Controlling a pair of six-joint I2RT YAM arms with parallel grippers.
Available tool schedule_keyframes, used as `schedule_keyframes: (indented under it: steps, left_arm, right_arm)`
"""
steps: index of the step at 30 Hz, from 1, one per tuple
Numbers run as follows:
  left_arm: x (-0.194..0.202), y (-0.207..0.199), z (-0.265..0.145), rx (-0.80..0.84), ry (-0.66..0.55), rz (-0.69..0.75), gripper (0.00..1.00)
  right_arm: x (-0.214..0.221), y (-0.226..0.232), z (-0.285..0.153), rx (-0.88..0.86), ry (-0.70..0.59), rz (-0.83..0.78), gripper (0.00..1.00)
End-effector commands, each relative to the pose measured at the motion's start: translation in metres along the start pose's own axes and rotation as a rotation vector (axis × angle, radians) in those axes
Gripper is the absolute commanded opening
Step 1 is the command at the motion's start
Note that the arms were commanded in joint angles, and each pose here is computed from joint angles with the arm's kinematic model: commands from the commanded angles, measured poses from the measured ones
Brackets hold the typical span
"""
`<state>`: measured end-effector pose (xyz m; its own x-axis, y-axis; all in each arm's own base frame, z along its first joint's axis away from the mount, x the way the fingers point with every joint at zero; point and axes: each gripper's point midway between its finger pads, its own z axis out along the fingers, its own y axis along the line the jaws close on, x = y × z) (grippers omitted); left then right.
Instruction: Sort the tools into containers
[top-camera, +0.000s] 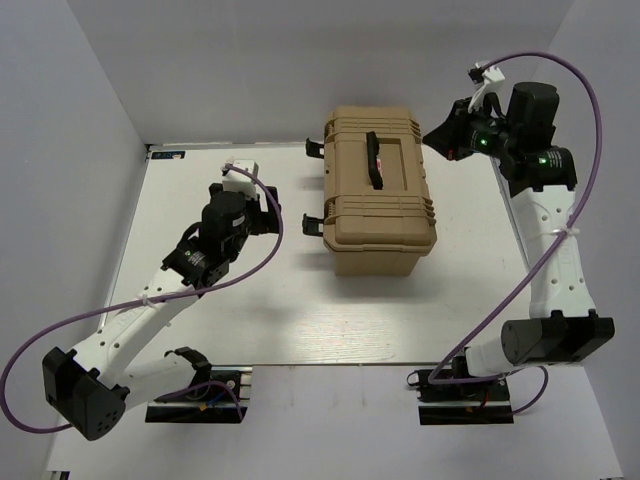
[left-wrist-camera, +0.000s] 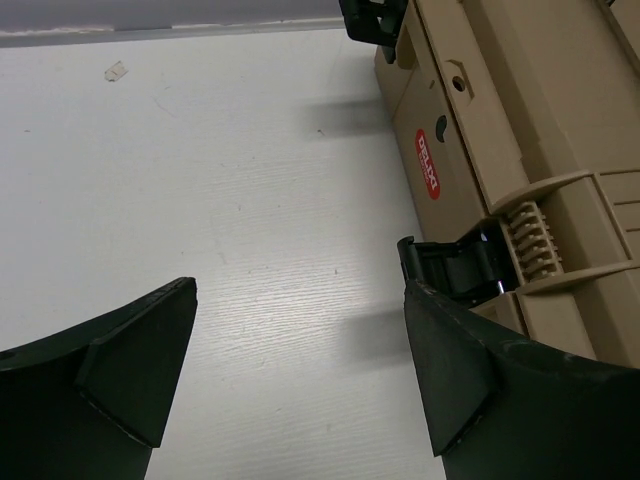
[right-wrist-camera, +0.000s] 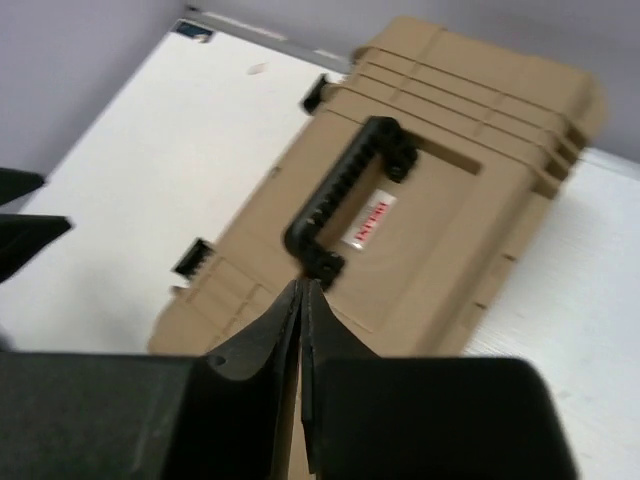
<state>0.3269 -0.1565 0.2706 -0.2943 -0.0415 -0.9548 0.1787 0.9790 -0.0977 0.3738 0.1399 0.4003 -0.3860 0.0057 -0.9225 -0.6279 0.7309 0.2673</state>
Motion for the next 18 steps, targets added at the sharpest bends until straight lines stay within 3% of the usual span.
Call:
schedule_keyframes:
  steps: [1,3,4,6,7,9,10,12,13,18]
  left_arm:
    - [-0.004,0.003,-0.002,-0.005,-0.015,-0.002,0.94]
    - [-0.001,0.003,0.000,-0.006,-0.007,0.002,0.96]
    - [-0.002,0.006,0.001,-0.015,-0.008,-0.001,0.97]
    - [0.002,0.002,0.003,0.005,0.006,0.002,0.97]
    - [0.005,0.002,0.006,0.003,0.017,0.007,0.98]
    - [0.012,-0.003,0.009,0.021,0.050,0.026,1.00]
    - [0.012,-0.003,0.009,0.021,0.050,0.026,1.00]
    - [0.019,-0.007,0.014,0.037,0.079,0.034,1.00]
    - [0.019,-0.007,0.014,0.037,0.079,0.034,1.00]
    - [0.026,-0.012,0.018,0.060,0.103,0.040,1.00]
  right_arm:
    - [-0.015,-0.029,-0.016,0.205,-0.073,-0.077,0.09]
    - [0.006,-0.048,-0.014,0.279,-0.023,-0.079,0.20]
    - [0.011,-0.057,-0.017,0.324,-0.012,-0.095,0.34]
    - [0.038,-0.069,-0.017,0.366,0.047,-0.087,0.45]
    - [0.043,-0.077,-0.023,0.420,0.058,-0.101,0.57]
    - [0.077,-0.085,-0.021,0.438,0.119,-0.077,0.62]
    - [0.090,-0.090,-0.024,0.463,0.140,-0.077,0.72]
    - [0.112,-0.092,-0.025,0.465,0.177,-0.059,0.74]
    - [0.121,-0.092,-0.029,0.473,0.189,-0.060,0.85]
    - [0.164,-0.098,-0.045,0.539,0.251,-0.029,0.90]
